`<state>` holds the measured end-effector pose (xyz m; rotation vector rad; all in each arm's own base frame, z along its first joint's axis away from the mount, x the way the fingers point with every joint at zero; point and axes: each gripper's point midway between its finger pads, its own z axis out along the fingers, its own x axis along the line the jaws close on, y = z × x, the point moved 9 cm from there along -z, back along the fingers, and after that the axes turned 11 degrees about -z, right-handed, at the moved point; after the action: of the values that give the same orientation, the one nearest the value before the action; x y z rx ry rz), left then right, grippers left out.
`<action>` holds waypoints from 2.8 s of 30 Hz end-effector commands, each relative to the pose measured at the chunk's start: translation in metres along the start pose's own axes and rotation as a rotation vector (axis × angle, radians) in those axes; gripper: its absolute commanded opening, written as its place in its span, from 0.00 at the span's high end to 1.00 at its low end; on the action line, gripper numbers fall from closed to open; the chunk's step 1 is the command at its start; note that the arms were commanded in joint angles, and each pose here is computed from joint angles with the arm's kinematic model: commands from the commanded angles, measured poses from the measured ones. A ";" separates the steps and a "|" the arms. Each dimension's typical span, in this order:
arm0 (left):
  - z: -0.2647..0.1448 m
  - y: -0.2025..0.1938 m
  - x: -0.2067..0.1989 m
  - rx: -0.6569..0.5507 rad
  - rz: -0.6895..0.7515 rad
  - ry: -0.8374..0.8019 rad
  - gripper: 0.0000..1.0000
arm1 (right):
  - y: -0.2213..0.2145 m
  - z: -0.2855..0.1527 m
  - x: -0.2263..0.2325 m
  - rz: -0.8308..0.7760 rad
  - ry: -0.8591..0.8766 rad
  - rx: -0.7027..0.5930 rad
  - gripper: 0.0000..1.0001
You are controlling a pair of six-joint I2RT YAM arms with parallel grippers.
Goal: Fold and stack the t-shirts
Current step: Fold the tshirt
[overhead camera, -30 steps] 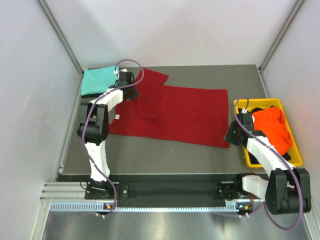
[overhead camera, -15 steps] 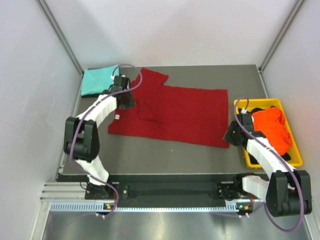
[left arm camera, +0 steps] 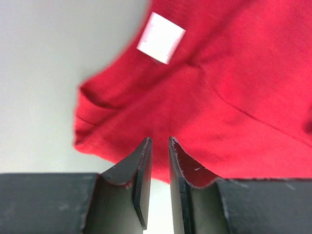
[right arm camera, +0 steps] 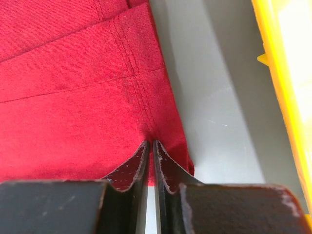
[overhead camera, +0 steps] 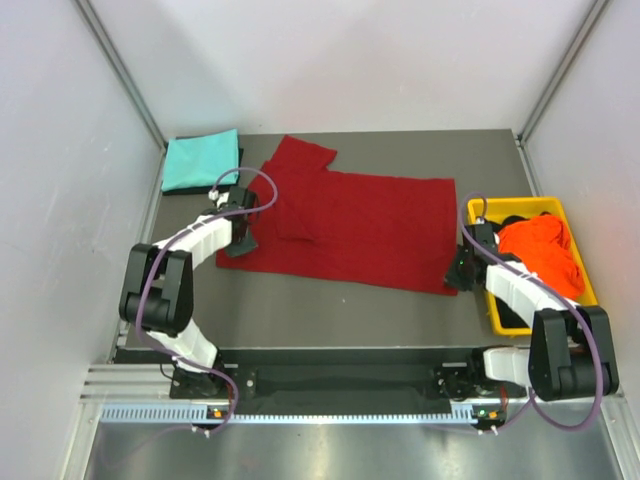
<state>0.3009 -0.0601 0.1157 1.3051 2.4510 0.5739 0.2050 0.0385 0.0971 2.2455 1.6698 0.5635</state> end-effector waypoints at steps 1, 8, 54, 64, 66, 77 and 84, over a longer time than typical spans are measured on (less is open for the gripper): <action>0.012 -0.001 0.015 -0.067 0.001 0.153 0.75 | -0.003 0.010 -0.006 -0.014 -0.078 0.013 0.93; 0.029 -0.003 0.022 -0.114 -0.018 0.257 0.77 | -0.004 0.012 -0.010 0.006 -0.136 0.016 0.93; 0.001 0.013 -0.069 0.075 -0.157 -0.535 0.56 | 0.044 -0.109 0.030 -0.082 0.082 -0.291 0.62; 0.016 0.004 -0.086 0.097 -0.134 -0.535 0.66 | 0.042 -0.102 0.035 -0.082 0.101 -0.270 0.62; 0.013 0.004 -0.090 0.083 -0.114 -0.533 0.68 | 0.044 -0.101 0.036 -0.084 0.102 -0.272 0.62; 0.003 0.011 -0.106 0.019 -0.046 -0.512 0.95 | 0.044 -0.091 0.041 -0.083 0.106 -0.251 0.62; 0.000 0.035 -0.137 -0.031 -0.003 -0.619 1.00 | 0.046 -0.089 0.045 -0.085 0.116 -0.247 0.62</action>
<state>0.3771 -0.1484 0.1272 1.2326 2.0402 0.1442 0.2049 0.0614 0.1901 2.0254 1.6594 0.7628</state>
